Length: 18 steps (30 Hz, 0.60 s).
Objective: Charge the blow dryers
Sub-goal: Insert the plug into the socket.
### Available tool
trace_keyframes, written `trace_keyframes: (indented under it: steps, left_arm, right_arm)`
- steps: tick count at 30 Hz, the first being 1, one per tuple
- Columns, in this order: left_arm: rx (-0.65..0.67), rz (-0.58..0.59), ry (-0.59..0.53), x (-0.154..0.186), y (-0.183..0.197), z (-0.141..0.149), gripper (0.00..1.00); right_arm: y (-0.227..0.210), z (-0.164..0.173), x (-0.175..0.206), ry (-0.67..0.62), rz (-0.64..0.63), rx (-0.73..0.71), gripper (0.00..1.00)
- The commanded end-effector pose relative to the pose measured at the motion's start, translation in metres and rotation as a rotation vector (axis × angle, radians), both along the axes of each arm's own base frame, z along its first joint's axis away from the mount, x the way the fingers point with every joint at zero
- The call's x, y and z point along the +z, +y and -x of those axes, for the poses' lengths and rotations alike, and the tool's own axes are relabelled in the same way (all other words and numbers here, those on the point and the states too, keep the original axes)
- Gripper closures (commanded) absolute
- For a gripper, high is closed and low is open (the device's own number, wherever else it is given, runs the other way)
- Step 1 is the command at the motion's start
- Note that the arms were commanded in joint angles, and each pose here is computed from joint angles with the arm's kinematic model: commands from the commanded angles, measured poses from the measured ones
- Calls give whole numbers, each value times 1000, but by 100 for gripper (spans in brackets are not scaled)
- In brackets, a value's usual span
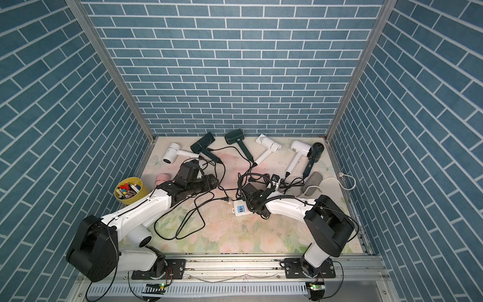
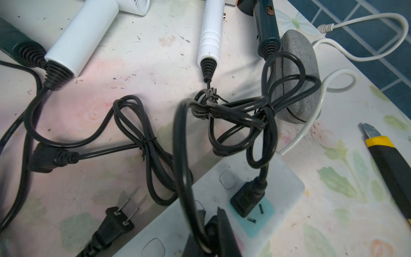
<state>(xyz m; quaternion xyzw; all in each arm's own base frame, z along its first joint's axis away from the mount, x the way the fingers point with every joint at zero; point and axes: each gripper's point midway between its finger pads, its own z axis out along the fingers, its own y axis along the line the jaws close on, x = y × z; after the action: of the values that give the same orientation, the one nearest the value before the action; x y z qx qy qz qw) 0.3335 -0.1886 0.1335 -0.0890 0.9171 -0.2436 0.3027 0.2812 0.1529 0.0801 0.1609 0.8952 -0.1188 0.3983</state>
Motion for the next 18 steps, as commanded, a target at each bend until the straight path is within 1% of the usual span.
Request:
trace_keyframes:
  steps: [1,18]
  left_arm:
    - [4,-7,12,-7,3,0,19]
    - [4,2,6,-3,3,1,19]
  right_arm:
    - [-7,29,-34,152,48,39,100]
    - [-22,59,-62,252,2,23,100]
